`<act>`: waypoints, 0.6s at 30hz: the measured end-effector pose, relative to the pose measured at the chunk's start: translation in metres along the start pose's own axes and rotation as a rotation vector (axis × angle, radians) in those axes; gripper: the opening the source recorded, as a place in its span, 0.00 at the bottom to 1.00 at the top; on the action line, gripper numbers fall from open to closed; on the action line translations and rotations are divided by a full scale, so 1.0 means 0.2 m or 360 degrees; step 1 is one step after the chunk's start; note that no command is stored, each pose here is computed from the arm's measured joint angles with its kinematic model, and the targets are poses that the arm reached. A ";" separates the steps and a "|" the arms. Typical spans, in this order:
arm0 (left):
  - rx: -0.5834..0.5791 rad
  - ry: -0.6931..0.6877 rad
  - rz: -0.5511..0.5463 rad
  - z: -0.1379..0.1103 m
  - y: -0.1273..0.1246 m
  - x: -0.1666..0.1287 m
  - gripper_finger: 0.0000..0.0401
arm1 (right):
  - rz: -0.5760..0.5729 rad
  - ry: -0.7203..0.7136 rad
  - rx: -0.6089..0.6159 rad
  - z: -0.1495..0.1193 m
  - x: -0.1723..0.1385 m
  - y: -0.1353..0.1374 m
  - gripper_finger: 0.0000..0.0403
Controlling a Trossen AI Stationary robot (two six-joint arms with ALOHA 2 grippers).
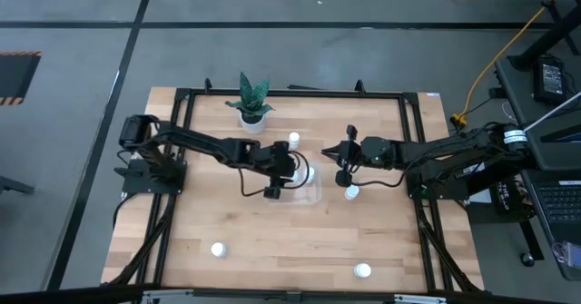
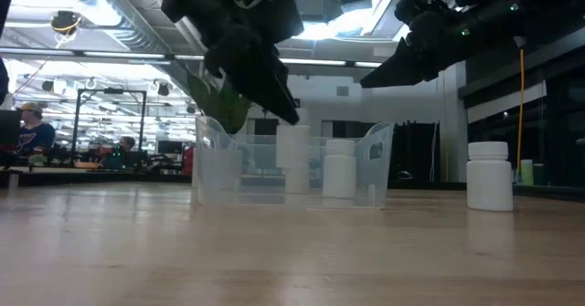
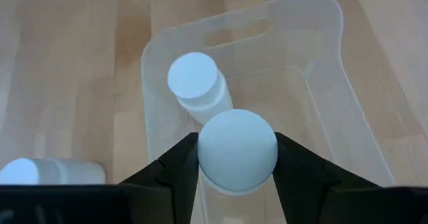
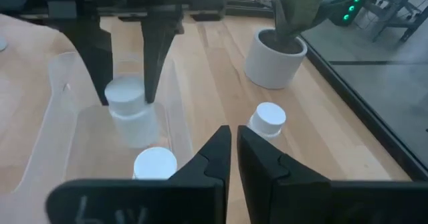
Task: Pick and place pill bottles into a basket
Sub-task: Put the white medicine bottle into the transparent bin
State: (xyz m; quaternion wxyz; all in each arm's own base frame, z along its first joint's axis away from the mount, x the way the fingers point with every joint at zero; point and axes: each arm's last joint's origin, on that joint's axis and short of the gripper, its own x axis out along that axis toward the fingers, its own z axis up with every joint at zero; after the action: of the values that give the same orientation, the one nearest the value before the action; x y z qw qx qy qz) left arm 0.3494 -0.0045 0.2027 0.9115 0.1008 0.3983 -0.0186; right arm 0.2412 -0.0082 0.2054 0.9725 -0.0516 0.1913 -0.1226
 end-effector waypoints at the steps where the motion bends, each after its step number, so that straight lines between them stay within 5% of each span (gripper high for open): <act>1: 0.0000 -0.0017 0.0004 0.00 0.00 0.01 0.39 | 0.0000 -0.0001 0.0000 0.00 0.00 0.00 0.08; 18: -0.0028 -0.0014 0.0071 -0.01 0.00 0.06 0.39 | 0.0000 0.0004 0.0004 0.00 0.00 0.00 0.08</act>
State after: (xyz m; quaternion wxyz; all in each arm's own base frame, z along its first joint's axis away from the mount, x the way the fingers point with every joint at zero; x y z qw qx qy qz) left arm 0.3569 -0.0034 0.1932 0.9143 0.1016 0.3920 0.0048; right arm 0.2411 -0.0082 0.2052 0.9723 -0.0501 0.1924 -0.1230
